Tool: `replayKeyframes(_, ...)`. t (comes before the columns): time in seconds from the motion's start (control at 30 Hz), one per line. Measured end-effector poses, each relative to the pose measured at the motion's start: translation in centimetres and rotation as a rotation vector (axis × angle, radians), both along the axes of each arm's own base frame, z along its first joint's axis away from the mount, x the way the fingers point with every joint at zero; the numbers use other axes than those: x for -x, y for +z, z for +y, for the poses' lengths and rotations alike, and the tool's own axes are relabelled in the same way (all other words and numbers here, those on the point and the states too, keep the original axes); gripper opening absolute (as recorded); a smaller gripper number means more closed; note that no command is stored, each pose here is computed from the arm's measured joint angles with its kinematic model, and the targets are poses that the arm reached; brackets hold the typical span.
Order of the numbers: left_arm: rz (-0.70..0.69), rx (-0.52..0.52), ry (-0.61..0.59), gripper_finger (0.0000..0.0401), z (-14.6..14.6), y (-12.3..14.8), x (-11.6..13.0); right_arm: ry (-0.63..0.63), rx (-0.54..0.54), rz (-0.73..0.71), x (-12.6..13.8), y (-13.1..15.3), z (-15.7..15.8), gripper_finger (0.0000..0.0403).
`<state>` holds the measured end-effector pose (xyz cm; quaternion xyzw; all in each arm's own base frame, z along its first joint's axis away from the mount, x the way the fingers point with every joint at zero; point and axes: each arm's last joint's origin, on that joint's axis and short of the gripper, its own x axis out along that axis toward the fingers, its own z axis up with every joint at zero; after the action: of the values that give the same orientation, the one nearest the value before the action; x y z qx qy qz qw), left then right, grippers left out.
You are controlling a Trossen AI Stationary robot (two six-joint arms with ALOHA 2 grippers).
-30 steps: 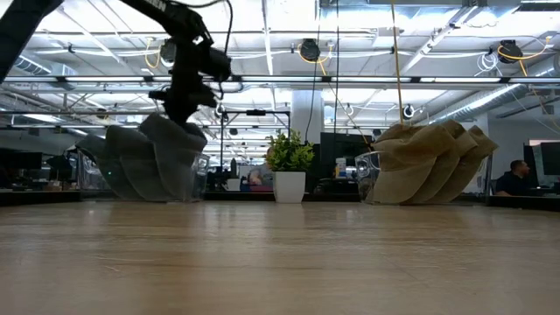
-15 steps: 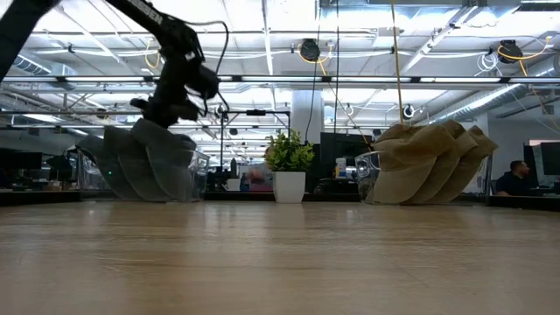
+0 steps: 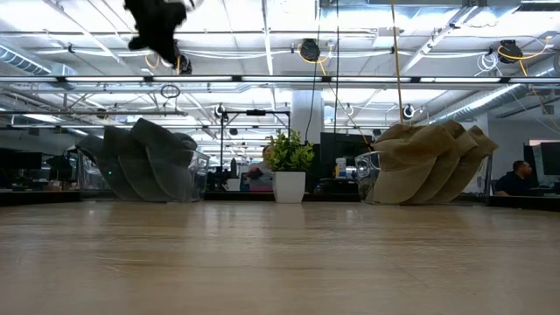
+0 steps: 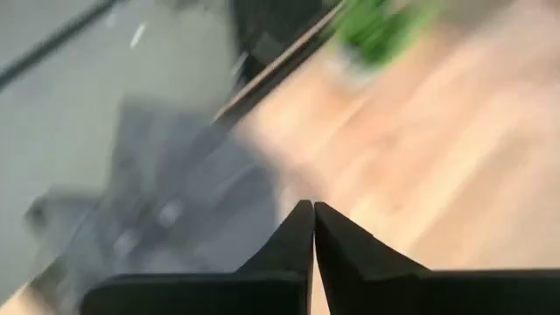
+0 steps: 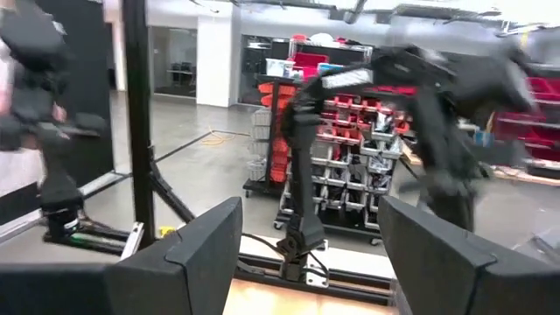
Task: Pick & Place hat
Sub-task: Return to Home Position
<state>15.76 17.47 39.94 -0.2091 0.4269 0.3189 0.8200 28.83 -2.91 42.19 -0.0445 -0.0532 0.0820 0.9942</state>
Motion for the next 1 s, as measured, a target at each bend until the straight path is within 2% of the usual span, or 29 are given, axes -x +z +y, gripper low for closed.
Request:
replayKeyframes(0.1,-0.201,-0.079,-0.078,0.0030,-2.4,2.8,1.7,-0.009,-0.042,0.006,0.0,0.0,0.0,0.0254)
replayKeyframes(0.2,-0.327,-0.146,-0.141,0.0066,-4.8,4.7,3.4,-0.003,-0.100,0.010,0.0,0.1,0.0,0.0254)
replayKeyframes(0.37,-0.441,-0.243,-0.221,0.0167,-8.1,6.6,6.1,0.006,-0.181,0.031,0.0,0.0,0.0,0.0254)
replayKeyframes(0.5,-0.511,-0.294,-0.235,0.0251,-10.4,7.5,8.0,0.010,-0.203,0.034,0.0,0.0,0.0,0.0254)
replayKeyframes(0.63,-0.553,-0.318,-0.247,0.0312,-12.6,7.8,9.9,0.015,-0.239,0.040,0.0,0.0,0.0,0.0254)
replayKeyframes(0.73,-0.600,-0.354,-0.295,0.0341,-14.3,8.1,11.3,0.012,-0.243,0.064,0.0,-0.2,0.0,0.0254)
replayKeyframes(0.9,-0.643,-0.495,-0.507,0.0370,-17.4,8.2,13.5,0.007,-0.263,0.156,0.1,-1.0,0.0,0.0254)
replayKeyframes(1.0,-0.695,-0.554,-0.517,0.0378,-19.1,8.0,15.0,0.000,-0.239,0.184,0.3,-1.3,0.0,0.0254)
